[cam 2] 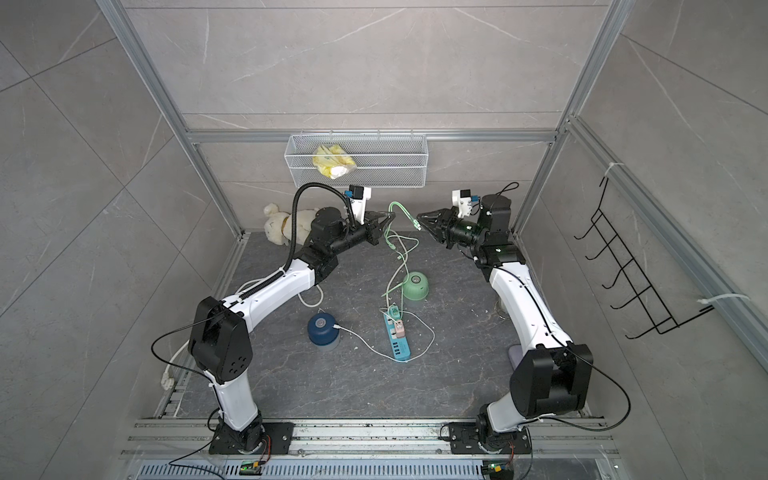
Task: Charge the cordless meat grinders
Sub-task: Pick up the charging cable from the center of the board.
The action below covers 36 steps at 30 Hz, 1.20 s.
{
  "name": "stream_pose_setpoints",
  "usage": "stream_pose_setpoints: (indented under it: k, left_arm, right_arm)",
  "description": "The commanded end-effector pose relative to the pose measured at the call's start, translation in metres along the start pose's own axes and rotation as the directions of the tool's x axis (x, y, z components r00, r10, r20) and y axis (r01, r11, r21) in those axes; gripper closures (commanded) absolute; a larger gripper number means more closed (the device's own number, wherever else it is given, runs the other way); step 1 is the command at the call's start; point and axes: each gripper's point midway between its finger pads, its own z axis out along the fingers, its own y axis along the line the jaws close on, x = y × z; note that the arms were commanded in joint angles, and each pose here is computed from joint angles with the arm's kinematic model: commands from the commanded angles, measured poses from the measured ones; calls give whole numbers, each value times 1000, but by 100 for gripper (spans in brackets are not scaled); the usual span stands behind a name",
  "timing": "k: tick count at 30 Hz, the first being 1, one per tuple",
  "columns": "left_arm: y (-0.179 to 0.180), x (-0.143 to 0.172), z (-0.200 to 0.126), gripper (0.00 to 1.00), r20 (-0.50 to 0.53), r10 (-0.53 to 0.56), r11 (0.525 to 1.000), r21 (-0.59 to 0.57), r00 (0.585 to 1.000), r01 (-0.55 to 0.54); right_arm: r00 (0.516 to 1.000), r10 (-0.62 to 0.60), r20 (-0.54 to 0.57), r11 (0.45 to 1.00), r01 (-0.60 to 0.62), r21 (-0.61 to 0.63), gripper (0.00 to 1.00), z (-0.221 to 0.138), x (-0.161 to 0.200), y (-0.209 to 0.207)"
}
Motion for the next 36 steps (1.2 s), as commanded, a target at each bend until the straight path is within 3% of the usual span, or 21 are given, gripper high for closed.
stream_pose_setpoints:
  k: [1,7,16,25,36]
  left_arm:
    - [-11,-24,3,100,62,25,999,29,998,-26]
    - [-13,-28,2,100,73,19,999,33,997,-22]
    - [-14,-33,2,100,89,-53,998,40,995,49]
    - [-18,-31,2,100,89,-74,996,51,993,70]
    - [-23,-25,2,100,80,-83,995,65,993,78]
  right_arm:
    - [999,-33,-22,999,34,35,74,-6,11,-5]
    - [996,-59,67,984,47,169,63,-36,12,-29]
    - [989,-136,-63,991,136,-4,60,-13,30,-7]
    - [993,-114,-40,993,113,-38,70,-4,21,-4]
    - [995,-103,-11,990,102,-103,66,1,9,11]
